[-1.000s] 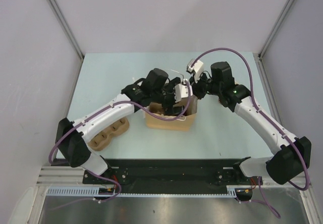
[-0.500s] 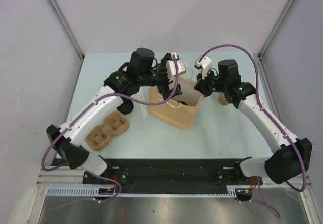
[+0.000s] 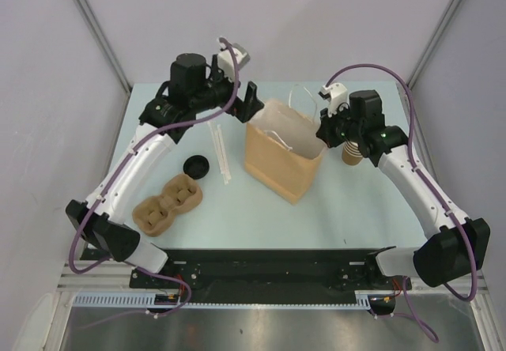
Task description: Pack the takeout coffee
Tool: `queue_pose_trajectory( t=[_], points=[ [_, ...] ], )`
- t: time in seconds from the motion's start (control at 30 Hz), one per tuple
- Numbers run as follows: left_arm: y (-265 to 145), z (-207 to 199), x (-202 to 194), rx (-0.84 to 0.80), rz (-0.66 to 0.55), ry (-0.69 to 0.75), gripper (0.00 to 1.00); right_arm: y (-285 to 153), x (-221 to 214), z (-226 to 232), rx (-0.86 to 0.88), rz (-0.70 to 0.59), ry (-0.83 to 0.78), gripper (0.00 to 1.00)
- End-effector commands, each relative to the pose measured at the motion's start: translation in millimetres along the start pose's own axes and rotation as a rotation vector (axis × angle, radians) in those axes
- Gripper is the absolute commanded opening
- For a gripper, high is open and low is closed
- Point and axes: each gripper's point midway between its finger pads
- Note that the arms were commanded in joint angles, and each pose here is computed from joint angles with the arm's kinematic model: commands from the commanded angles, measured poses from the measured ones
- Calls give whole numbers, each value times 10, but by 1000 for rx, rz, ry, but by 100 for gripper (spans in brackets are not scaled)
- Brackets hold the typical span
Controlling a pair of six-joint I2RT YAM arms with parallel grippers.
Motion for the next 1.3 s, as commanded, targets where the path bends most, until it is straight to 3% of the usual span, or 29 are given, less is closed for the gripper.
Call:
queue_pose_trajectory(
  t=[0.0, 0.1, 0.27, 0.5, 0.63, 0.7, 0.9, 1.27],
  points=[
    [-71, 590, 165, 222, -90, -324, 99, -155, 156, -268, -140, -22, 85, 0],
    [-47, 1011, -100, 321, -66, -475, 98, -190, 160, -392, -197, -27, 131, 0],
    [-79, 1665, -676, 546, -11, -594, 84, -223, 211, -540, -276, -47, 172, 0],
    [43, 2020, -1450, 684, 136, -632, 66, -177, 273, -617, -302, -71, 191, 0],
    [147, 2225, -1866, 746, 223, -642, 50, -165, 283, -619, -296, -74, 189, 0],
    [179, 2279, -1981, 759, 245, -647, 48, -152, 290, -592, -286, -75, 188, 0],
    [337, 2419, -2341, 767, 313, -675, 44, -143, 266, -579, -278, -64, 185, 16],
    [490, 2578, -2712, 789, 387, -704, 38, -183, 278, -562, -276, -68, 185, 38]
  ],
)
Point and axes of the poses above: each gripper's point midway between its finger pads, its own y axis out along the fingers, its own z axis along the line the jaws close on, x = y × z, and after that the axes turned 14 degrees about -y, right-handed
